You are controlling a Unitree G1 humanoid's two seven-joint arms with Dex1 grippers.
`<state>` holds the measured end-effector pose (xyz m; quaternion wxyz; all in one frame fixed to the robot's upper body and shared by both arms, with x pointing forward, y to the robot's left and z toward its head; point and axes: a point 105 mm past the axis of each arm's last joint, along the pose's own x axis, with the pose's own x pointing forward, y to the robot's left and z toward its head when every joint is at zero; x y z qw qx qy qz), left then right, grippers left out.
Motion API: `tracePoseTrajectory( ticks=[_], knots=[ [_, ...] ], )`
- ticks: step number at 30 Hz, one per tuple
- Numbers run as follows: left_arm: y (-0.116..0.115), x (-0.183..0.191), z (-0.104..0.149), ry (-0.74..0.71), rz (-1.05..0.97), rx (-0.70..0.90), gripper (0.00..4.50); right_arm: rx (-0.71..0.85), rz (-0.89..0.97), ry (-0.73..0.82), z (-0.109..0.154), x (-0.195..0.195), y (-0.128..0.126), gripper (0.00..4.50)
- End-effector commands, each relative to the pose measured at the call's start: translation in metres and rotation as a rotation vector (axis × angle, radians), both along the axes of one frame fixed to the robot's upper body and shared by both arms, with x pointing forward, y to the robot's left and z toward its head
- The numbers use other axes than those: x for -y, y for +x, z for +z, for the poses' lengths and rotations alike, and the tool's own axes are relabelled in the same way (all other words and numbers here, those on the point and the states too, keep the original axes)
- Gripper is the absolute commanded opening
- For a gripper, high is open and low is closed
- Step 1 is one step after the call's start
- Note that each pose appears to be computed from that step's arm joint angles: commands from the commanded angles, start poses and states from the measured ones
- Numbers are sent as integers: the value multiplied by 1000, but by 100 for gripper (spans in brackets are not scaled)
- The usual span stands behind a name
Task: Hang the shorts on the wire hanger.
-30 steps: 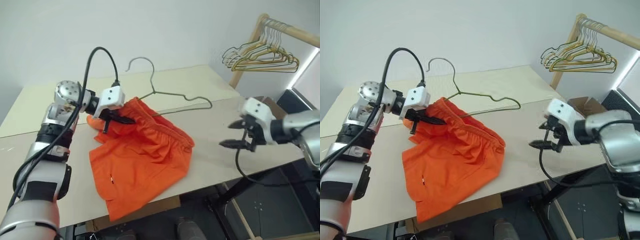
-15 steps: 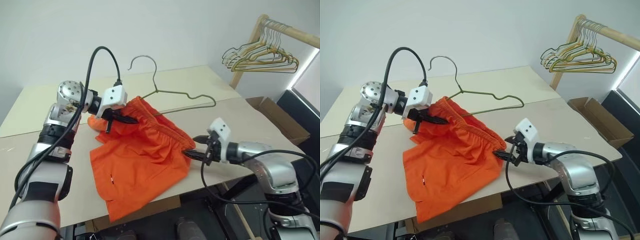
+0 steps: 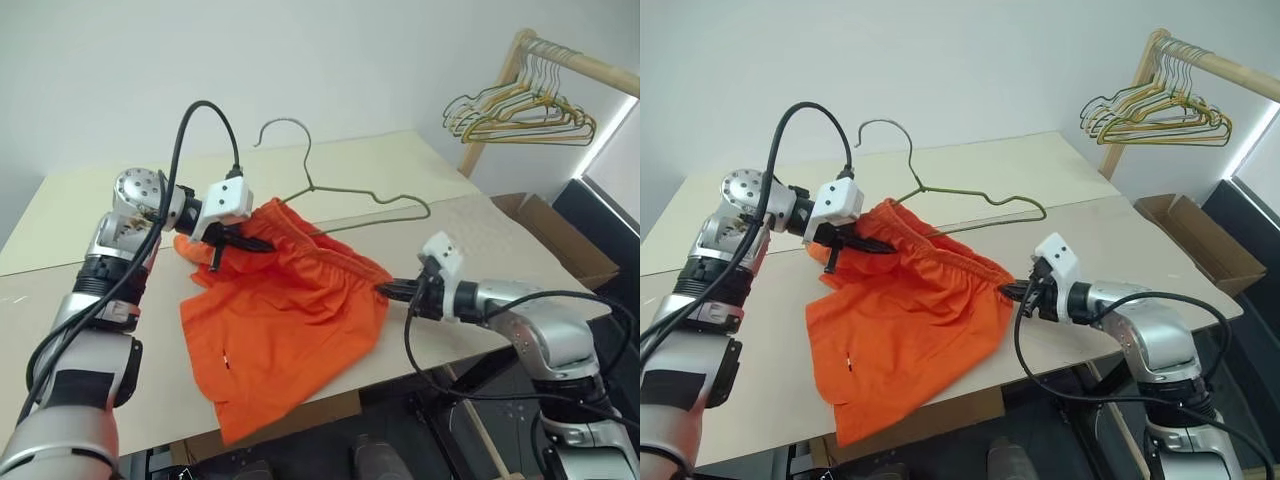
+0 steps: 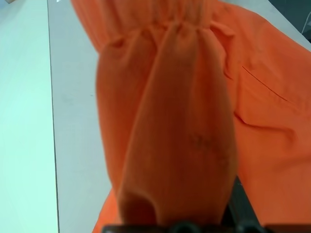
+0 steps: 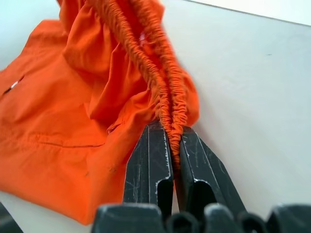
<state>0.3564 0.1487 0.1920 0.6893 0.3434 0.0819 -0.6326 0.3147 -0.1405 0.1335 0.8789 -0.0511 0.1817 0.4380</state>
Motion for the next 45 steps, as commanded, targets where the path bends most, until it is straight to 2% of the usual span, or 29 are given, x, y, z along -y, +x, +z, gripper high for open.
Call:
tracePoseTrajectory(
  ticks=[1,5,9,14,21,25,27,35,40,45],
  knots=[
    [-9,-5,25,-99,-26,42,4,69,-42,-31,25,26,12,2],
    [-27,-12,26,-107,-83,2,4,85,-40,-98,37,53,19,2],
    [-33,-25,10,18,-91,-3,4,111,-11,-161,53,68,24,2],
    [-16,-34,-4,87,19,32,4,117,46,-205,62,74,21,2],
    [-12,-22,19,-142,40,-22,4,101,82,-215,60,75,15,2],
    [-27,-15,37,-322,-28,-163,4,88,97,-210,57,73,11,2],
    [-31,-14,40,-341,-38,-194,4,82,97,-210,55,73,11,2],
    [-16,-29,12,-127,120,-121,4,76,90,-211,57,79,10,2],
    [-6,-34,8,-133,208,-126,4,73,88,-217,57,82,9,2],
    [-17,-42,-3,-50,131,-106,4,77,79,-230,59,86,10,2]
  ],
)
